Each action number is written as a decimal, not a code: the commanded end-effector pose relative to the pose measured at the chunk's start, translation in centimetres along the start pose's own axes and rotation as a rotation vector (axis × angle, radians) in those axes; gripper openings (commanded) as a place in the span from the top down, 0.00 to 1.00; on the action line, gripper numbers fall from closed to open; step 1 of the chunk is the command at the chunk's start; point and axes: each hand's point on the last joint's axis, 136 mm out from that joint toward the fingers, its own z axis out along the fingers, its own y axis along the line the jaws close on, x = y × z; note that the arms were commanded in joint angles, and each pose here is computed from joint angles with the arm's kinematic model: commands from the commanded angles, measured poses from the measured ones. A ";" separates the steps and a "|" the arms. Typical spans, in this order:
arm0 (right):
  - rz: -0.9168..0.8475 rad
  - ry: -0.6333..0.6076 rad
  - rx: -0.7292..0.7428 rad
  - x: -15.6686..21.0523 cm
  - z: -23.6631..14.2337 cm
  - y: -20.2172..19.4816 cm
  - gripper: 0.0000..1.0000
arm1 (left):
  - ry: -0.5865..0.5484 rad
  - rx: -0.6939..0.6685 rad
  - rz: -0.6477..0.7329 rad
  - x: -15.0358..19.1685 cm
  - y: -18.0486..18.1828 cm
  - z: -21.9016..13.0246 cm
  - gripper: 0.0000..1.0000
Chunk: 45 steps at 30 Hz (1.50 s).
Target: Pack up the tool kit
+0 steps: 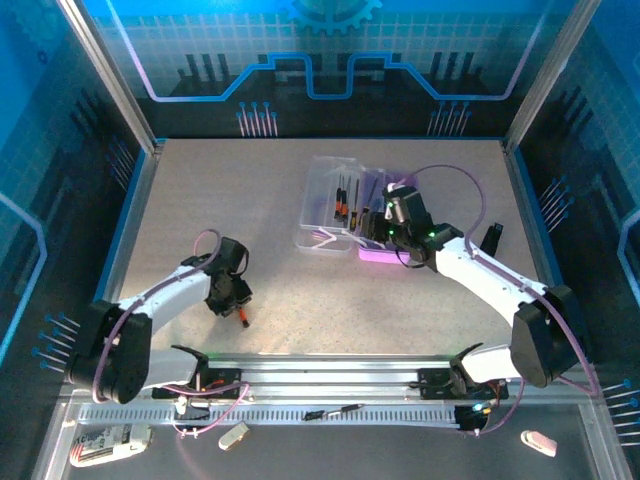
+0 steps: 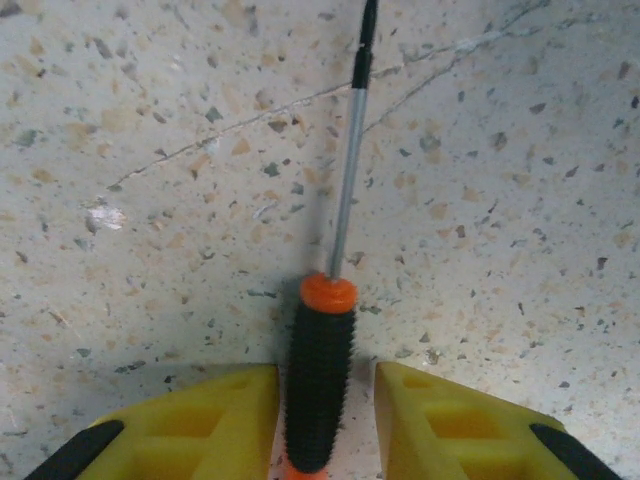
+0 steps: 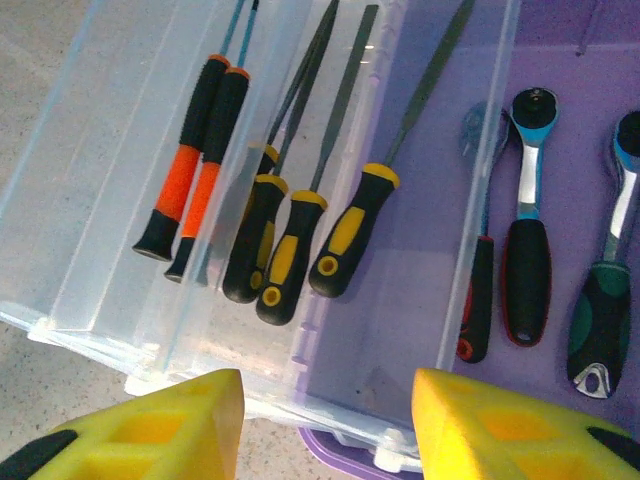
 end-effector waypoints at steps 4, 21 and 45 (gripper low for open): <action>0.032 -0.038 -0.014 -0.9 -0.6 -0.7 0.51 | -0.044 -0.031 0.042 -1.7 -0.8 0.6 0.68; 0.101 -0.062 -0.089 -1.8 -1.8 -1.0 0.44 | -0.159 0.022 0.184 -3.5 -3.9 -3.8 0.95; 0.153 -0.090 -0.005 0.1 -5.3 -5.9 0.44 | -0.293 0.180 0.736 -7.4 -27.7 -15.5 0.98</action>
